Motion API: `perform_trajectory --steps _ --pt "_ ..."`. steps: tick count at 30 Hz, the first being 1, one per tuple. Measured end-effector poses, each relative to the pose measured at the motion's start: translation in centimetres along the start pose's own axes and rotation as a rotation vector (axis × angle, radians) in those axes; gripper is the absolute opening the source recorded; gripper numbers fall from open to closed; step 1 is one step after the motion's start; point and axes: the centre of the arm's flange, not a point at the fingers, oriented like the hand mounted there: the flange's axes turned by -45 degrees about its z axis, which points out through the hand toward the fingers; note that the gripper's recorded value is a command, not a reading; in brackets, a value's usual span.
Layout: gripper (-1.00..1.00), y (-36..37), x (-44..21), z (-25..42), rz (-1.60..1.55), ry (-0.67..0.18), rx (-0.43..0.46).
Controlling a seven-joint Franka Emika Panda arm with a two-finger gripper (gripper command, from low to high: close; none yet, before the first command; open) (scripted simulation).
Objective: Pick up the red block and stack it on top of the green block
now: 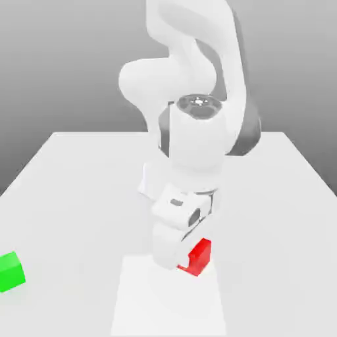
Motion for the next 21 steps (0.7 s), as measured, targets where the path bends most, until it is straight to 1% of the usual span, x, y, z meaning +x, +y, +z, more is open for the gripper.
perform_trajectory --steps 11,19,21 --pt "-1.0 11.3 -14.3 -1.7 0.041 -0.003 0.003" --pt "-1.0 15.4 -27.9 -3.1 0.064 0.003 0.002" --pt "-1.0 15.8 -29.3 -1.9 0.065 0.003 0.0"
